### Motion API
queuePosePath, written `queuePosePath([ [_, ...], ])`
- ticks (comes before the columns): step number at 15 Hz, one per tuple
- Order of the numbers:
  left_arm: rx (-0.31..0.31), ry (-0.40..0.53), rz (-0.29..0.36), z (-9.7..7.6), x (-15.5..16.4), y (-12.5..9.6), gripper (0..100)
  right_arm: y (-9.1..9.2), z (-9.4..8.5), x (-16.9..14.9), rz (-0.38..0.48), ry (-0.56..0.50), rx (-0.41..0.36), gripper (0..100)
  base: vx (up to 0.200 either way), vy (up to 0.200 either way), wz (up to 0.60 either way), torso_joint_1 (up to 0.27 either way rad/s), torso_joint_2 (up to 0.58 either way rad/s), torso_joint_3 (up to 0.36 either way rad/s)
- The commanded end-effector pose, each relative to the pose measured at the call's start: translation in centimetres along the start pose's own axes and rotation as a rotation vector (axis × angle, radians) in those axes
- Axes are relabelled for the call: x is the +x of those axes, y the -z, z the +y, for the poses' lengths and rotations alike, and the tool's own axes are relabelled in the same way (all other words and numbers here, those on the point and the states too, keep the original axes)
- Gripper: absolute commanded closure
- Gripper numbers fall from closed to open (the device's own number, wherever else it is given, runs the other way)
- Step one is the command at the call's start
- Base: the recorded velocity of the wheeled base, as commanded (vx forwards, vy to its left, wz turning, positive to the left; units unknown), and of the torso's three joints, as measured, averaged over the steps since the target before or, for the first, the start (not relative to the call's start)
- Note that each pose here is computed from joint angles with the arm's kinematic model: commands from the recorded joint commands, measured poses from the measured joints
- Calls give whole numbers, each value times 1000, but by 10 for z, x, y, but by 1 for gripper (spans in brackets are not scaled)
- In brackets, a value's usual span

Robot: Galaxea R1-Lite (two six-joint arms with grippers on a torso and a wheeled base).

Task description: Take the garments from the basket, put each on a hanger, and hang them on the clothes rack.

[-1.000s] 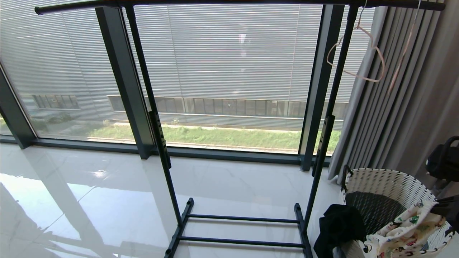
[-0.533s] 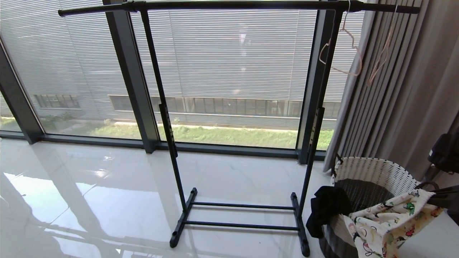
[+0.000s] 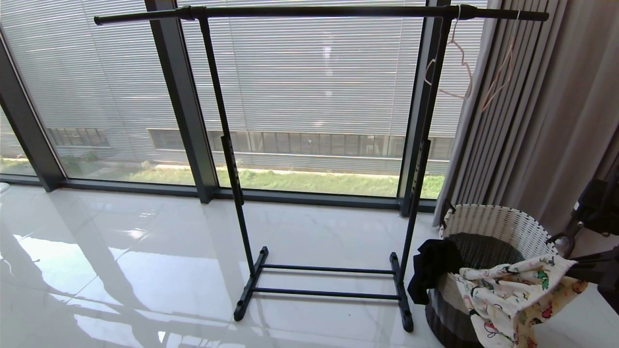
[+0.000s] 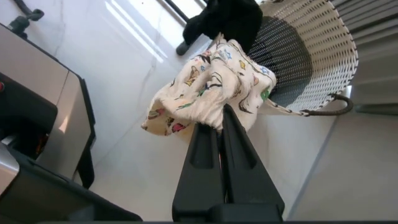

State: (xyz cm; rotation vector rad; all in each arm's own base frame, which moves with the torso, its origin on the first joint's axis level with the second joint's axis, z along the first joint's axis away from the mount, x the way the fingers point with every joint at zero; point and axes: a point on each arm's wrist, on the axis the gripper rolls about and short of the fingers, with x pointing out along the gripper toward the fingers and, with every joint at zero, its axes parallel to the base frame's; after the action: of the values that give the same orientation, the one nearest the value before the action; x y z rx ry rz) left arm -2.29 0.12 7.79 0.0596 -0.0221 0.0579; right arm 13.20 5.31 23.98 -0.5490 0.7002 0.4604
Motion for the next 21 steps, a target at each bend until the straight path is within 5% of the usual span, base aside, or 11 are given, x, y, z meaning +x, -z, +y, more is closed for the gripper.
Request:
queuePosePath([
  [1, -30, -3, 1, 0, 0, 0, 0, -6, 5, -1, -24, -30, 16, 100, 0, 0, 0, 0, 0, 0],
  [2, -92, 4, 10, 0, 1, 0, 0, -12, 8, -3, -42, -47, 50, 100, 0, 0, 0, 0, 0, 0],
  [4, -71, 65, 1, -1, 1, -7, 0, -24, 13, -6, -85, -86, 69, 100, 0, 0, 0, 0, 0, 0],
  [5, -129, 151, -22, 1, 4, -47, 0, -32, 15, -8, -105, -101, 80, 100, 0, 0, 0, 0, 0, 0],
  [7, -327, 179, -21, 2, 36, -120, 0, -44, 17, -11, -145, -151, 90, 100, 0, 0, 0, 0, 0, 0],
  [9, -358, 195, 38, -4, 93, -164, 0, -54, 17, -15, -185, -191, 86, 100, 0, 0, 0, 0, 0, 0],
  [11, -331, 297, 133, -20, 126, -169, 0, -56, 17, -16, -195, -193, 85, 100, 0, 0, 0, 0, 0, 0],
  [16, -220, 758, 393, -132, 171, -137, 0, -71, 18, 1, -237, -215, 87, 100, 0, 0, 0, 0, 0, 0],
  [17, -205, 788, 419, -141, 170, -132, 0, -73, 18, 3, -239, -216, 88, 100, 0, 0, 0, 0, 0, 0],
  [19, -117, 869, 562, -190, 178, -97, 0, -78, 20, 11, -242, -220, 110, 100, 0, 0, 0, 0, 0, 0],
  [21, -111, 904, 560, -226, 193, -77, 0, -80, 19, 13, -256, -219, 122, 100, 0, 0, 0, 0, 0, 0],
])
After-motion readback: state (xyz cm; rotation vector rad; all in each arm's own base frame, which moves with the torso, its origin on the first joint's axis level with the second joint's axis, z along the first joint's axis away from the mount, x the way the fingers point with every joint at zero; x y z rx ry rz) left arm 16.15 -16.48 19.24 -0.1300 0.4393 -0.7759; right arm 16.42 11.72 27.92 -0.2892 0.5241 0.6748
